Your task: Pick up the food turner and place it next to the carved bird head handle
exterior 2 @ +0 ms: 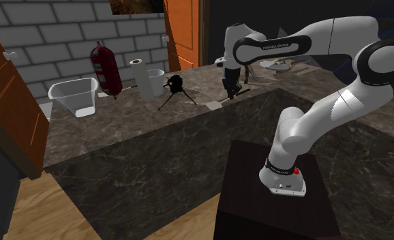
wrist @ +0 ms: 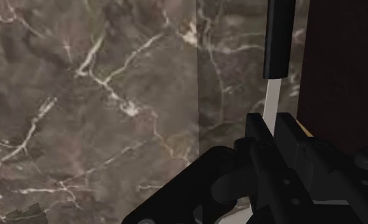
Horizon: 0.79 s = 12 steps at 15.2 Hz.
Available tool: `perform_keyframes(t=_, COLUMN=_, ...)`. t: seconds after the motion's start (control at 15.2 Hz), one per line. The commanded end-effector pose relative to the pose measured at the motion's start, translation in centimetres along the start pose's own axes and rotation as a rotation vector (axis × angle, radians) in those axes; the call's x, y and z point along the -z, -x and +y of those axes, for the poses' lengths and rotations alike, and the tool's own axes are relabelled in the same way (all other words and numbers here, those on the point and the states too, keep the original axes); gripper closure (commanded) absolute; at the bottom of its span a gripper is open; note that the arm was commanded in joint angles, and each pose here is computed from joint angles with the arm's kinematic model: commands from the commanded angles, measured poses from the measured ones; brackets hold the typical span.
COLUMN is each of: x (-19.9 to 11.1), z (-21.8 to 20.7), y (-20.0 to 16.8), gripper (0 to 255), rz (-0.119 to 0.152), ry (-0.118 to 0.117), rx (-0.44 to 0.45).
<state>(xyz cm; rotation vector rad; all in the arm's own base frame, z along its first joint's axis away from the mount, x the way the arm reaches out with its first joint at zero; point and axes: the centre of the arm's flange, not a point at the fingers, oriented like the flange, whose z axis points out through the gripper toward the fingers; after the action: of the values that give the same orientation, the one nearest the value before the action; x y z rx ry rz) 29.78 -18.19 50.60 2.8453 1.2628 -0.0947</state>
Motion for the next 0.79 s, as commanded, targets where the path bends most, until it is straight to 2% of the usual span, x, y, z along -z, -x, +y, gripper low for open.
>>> perform_keyframes(t=0.0, x=-0.2, z=0.0, y=0.0, gripper=255, rz=0.0, ry=0.0, rx=0.0)
perform_keyframes(t=0.26, x=-0.2, z=0.0, y=0.0, gripper=255, rz=0.0, ry=0.0, rx=0.0)
perform_keyframes(t=0.33, x=-0.2, z=0.0, y=0.0, gripper=0, rz=0.0, ry=0.0, rx=0.0)
perform_keyframes(t=0.66, x=-0.2, z=0.0, y=0.0, gripper=0, rz=0.0, ry=0.0, rx=0.0)
perform_keyframes(t=0.73, x=1.2, z=0.0, y=0.0, gripper=0, rz=0.0, ry=0.0, rx=0.0)
